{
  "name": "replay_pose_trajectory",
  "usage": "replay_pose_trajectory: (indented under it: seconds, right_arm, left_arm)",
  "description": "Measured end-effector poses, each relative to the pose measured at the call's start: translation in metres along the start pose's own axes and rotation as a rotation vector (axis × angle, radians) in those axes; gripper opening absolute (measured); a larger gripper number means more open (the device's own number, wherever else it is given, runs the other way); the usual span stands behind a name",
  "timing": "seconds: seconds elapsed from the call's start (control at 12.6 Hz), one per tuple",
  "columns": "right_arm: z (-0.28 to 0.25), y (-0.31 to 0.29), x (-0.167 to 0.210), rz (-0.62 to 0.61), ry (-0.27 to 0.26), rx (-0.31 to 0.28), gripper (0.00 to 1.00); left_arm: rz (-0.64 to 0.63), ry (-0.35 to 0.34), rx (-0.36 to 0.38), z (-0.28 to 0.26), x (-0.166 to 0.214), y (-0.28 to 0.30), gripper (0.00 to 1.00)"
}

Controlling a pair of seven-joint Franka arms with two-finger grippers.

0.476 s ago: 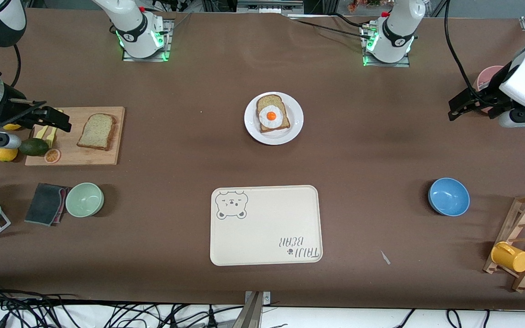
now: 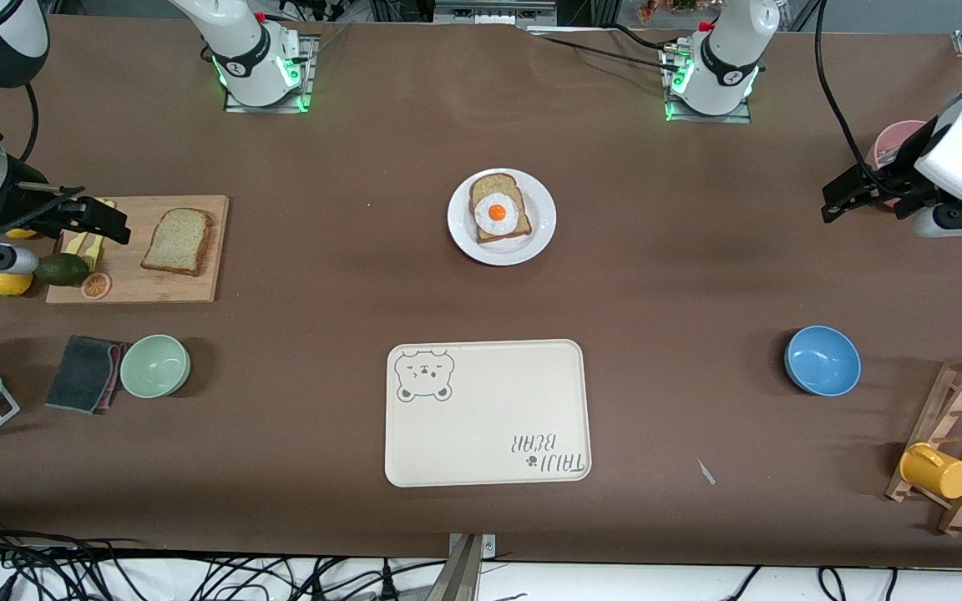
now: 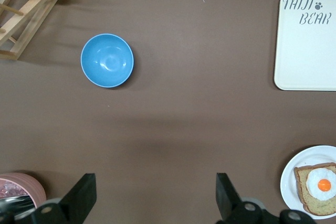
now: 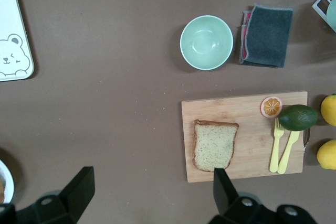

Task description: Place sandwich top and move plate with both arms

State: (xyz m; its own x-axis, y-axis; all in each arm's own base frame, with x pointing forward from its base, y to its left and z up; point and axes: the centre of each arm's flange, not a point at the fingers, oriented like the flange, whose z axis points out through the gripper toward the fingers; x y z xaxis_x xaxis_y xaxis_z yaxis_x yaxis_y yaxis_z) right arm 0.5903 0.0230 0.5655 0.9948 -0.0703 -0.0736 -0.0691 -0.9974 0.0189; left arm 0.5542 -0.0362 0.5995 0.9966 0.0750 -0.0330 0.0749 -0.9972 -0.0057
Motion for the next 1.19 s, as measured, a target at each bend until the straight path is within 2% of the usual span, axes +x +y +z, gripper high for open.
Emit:
replay_pose_trajectory:
  seconds: [1.19]
  right_arm:
    - [0.001, -0.0088, -0.0008, -0.015, -0.003, 0.0, 1.0]
  left_arm:
    - [0.0, 0.013, -0.002, -0.0063, 0.0005, 0.0003, 1.0]
